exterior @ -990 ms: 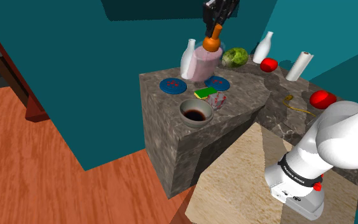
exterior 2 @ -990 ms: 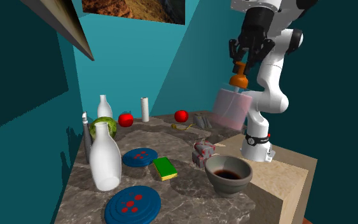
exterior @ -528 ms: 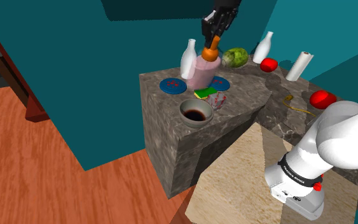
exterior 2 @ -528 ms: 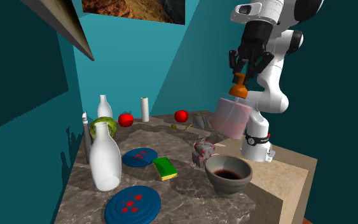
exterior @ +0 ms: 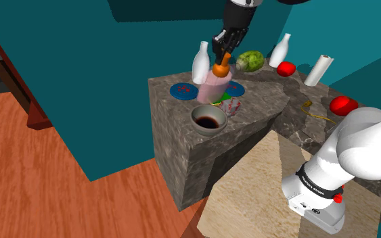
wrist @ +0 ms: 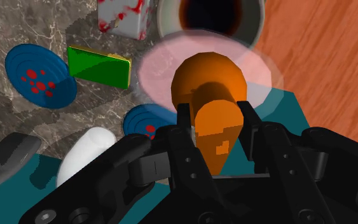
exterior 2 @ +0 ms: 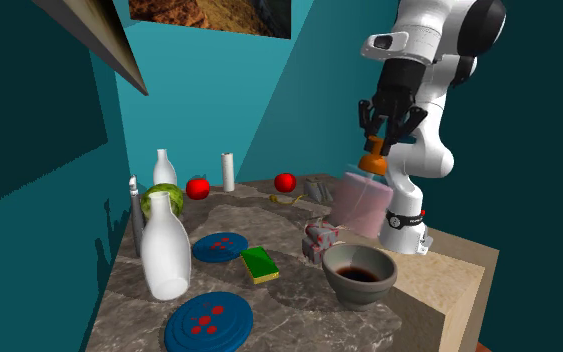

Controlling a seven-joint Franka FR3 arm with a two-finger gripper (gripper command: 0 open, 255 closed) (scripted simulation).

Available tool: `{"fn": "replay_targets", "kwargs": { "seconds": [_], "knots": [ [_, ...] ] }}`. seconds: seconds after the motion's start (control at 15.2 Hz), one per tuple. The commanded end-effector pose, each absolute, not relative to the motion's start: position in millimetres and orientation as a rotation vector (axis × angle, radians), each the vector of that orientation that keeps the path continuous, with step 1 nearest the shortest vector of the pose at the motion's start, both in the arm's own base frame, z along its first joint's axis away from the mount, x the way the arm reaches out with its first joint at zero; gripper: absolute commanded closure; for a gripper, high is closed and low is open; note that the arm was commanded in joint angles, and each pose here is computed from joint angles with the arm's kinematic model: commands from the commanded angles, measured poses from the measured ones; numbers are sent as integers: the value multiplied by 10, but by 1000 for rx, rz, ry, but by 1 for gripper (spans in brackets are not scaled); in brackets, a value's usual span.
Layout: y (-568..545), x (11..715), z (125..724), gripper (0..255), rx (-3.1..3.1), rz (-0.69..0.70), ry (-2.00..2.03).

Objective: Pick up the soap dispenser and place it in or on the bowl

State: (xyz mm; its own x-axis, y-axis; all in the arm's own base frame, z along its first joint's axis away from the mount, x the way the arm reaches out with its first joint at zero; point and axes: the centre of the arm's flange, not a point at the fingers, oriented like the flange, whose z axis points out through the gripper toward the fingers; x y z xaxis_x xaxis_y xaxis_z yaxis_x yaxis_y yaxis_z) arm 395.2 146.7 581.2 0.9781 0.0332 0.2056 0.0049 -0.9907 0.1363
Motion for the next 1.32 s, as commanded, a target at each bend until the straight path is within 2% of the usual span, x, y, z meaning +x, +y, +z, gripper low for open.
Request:
{"fn": "replay_targets", "kwargs": {
  "seconds": [0.0,0.79,1.25],
  "knots": [
    [1467,3954,5704,255,2990,316,29],
    [1467,3954,5059,255,2990,316,29],
    [1467,3954,5059,255,2990,316,29]
  ]
}}
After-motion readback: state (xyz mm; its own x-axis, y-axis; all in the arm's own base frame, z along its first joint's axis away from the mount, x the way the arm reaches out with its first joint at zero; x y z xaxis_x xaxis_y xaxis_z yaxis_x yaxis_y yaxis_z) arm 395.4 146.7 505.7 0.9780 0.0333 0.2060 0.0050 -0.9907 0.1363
